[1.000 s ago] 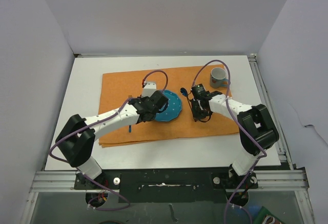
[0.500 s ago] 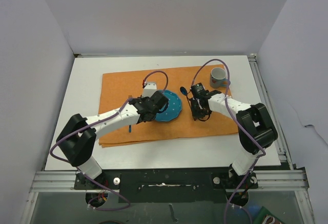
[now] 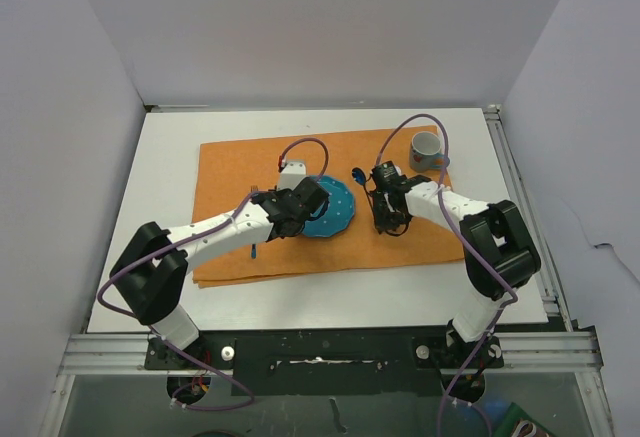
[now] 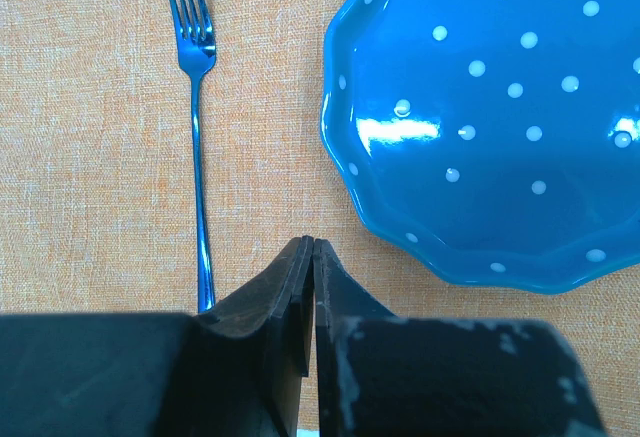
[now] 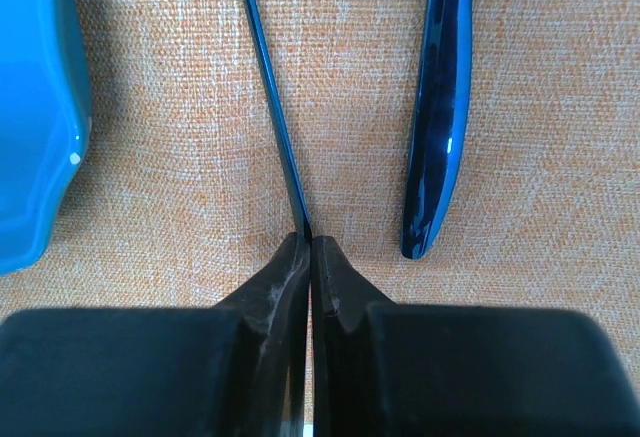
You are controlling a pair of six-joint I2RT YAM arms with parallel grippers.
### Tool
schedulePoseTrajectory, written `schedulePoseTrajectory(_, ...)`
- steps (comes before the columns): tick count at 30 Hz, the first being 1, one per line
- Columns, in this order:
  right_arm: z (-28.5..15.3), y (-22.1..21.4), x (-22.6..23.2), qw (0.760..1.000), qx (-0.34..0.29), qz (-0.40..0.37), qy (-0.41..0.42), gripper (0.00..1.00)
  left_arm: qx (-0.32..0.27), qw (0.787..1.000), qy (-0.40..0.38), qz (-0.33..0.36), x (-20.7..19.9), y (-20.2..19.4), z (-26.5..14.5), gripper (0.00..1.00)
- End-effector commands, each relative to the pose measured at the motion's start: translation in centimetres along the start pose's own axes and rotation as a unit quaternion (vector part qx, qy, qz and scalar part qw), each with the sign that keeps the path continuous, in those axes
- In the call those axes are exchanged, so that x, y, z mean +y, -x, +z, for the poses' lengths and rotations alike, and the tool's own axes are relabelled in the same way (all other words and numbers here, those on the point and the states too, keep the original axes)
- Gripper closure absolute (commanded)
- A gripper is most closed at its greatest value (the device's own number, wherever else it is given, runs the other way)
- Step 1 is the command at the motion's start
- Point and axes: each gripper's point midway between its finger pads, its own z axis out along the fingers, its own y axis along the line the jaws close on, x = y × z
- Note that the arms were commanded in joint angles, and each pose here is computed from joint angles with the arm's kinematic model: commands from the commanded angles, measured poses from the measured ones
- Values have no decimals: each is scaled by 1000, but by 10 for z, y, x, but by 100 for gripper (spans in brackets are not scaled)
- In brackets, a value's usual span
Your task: Set the dinner table for one person
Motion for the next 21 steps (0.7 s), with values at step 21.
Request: schedulePoseTrajectory(21, 5, -11, -36, 996, 3, 32, -85, 86, 0, 1000, -2, 4, -7, 1, 5, 96)
